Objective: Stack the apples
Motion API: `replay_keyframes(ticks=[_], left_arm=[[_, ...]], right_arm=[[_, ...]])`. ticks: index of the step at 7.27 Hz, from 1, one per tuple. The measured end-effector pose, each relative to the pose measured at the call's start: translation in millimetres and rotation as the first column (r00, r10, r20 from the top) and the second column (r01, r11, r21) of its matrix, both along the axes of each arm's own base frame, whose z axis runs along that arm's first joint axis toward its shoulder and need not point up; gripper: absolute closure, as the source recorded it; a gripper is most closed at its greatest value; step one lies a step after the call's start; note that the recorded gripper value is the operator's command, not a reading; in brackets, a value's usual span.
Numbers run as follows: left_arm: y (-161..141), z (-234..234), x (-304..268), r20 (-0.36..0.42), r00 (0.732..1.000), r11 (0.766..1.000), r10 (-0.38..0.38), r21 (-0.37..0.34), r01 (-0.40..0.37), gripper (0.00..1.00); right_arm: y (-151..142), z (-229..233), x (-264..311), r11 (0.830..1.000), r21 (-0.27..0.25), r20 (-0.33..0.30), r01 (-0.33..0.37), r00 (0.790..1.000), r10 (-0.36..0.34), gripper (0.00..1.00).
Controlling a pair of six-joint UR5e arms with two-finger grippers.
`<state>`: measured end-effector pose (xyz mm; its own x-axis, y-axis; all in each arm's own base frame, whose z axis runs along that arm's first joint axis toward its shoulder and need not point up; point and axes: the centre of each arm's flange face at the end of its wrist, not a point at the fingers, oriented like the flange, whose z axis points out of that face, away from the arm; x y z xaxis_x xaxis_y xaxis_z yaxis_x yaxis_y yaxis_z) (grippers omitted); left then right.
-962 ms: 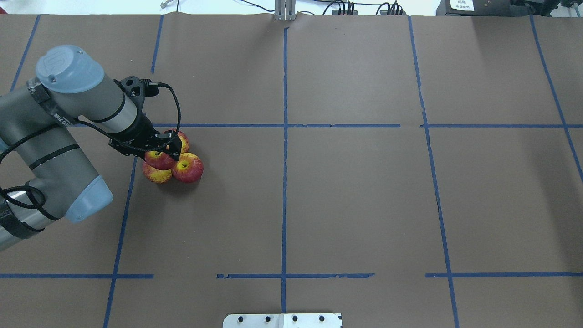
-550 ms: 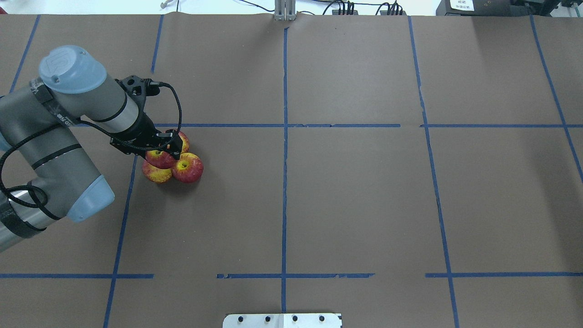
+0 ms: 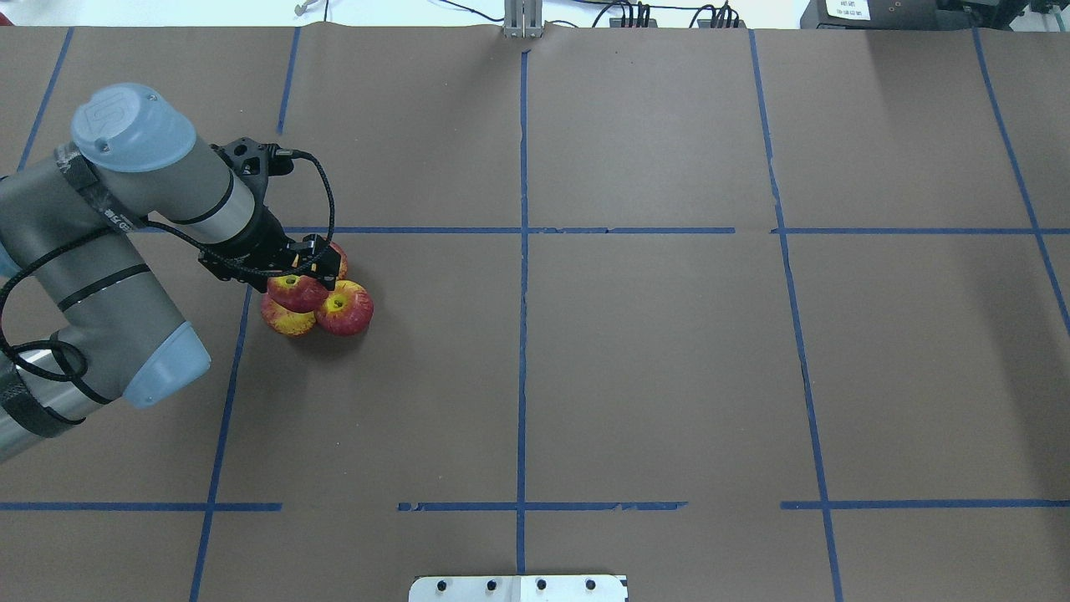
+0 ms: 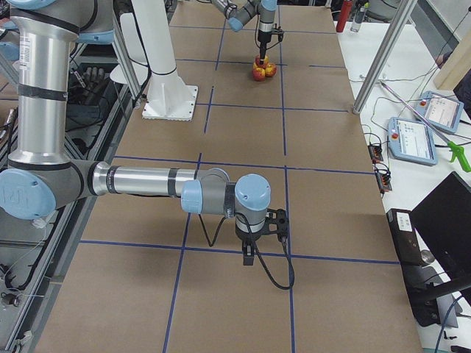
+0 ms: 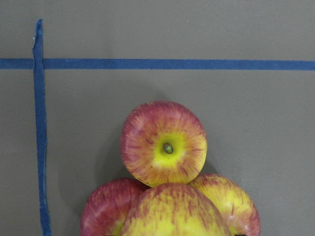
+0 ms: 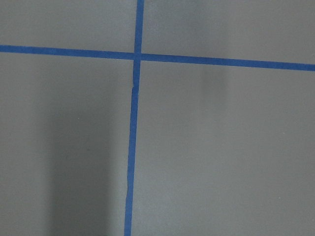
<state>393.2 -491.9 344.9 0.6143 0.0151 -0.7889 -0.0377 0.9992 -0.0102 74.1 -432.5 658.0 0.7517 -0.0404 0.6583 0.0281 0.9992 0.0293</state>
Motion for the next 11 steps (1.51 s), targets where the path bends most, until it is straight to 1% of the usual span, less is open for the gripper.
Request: replay_keyframes(ticks=[2, 3, 4, 5, 6, 7, 8, 9, 10, 11], left_arm=[[-0.2, -10.5, -15.3, -0.003, 1.000, 1.000, -0.014, 0.005, 0.014, 0.00], [-3.8, -27.1, -42.3, 0.002, 0.999, 0.999, -0.036, 0.018, 0.035, 0.00], [-8.6, -42.6, -74.3, 0.005, 0.999, 0.997, -0.053, 0.050, 0.053, 0.00], [-13.7, -44.9, -108.5, 0.010, 0.997, 0.994, -0.072, 0.085, 0.071, 0.00], [-15.2, -23.7, -152.8, 0.034, 0.996, 0.989, -0.079, 0.126, 0.074, 0.00], [-11.6, 14.9, -203.3, 0.078, 0.995, 0.982, -0.057, 0.182, 0.042, 0.00], [-6.0, 64.1, -254.2, 0.129, 0.992, 0.973, -0.011, 0.229, -0.019, 0.00], [-2.8, 116.4, -304.5, 0.160, 0.986, 0.963, 0.044, 0.255, -0.085, 0.00], [-4.0, 168.1, -356.8, 0.171, 0.981, 0.951, 0.092, 0.276, -0.137, 0.00], [-3.0, 209.3, -401.6, 0.179, 0.977, 0.943, 0.115, 0.289, -0.164, 0.00]], right_arm=[[0.0, 0.0, 0.0, 1.000, 0.000, 0.000, 0.000, 1.000, 0.000, 0.00], [0.0, 0.0, 0.0, 1.000, 0.000, 0.000, 0.000, 1.000, 0.000, 0.00], [0.0, 0.0, 0.0, 1.000, 0.000, 0.000, 0.000, 1.000, 0.000, 0.00], [0.0, 0.0, 0.0, 1.000, 0.000, 0.000, 0.000, 1.000, 0.000, 0.00], [0.0, 0.0, 0.0, 1.000, -0.001, 0.000, 0.000, 1.000, 0.000, 0.00], [0.0, 0.0, 0.0, 1.000, -0.001, 0.000, -0.001, 1.000, 0.001, 0.00], [0.0, 0.0, 0.0, 1.000, -0.001, 0.000, -0.001, 1.000, 0.001, 0.00], [0.0, 0.0, 0.0, 1.000, -0.001, 0.000, -0.001, 1.000, 0.001, 0.00], [0.0, 0.0, 0.0, 1.000, -0.001, 0.000, -0.001, 1.000, 0.001, 0.00], [0.0, 0.0, 0.0, 1.000, 0.000, 0.000, 0.000, 1.000, 0.000, 0.00]])
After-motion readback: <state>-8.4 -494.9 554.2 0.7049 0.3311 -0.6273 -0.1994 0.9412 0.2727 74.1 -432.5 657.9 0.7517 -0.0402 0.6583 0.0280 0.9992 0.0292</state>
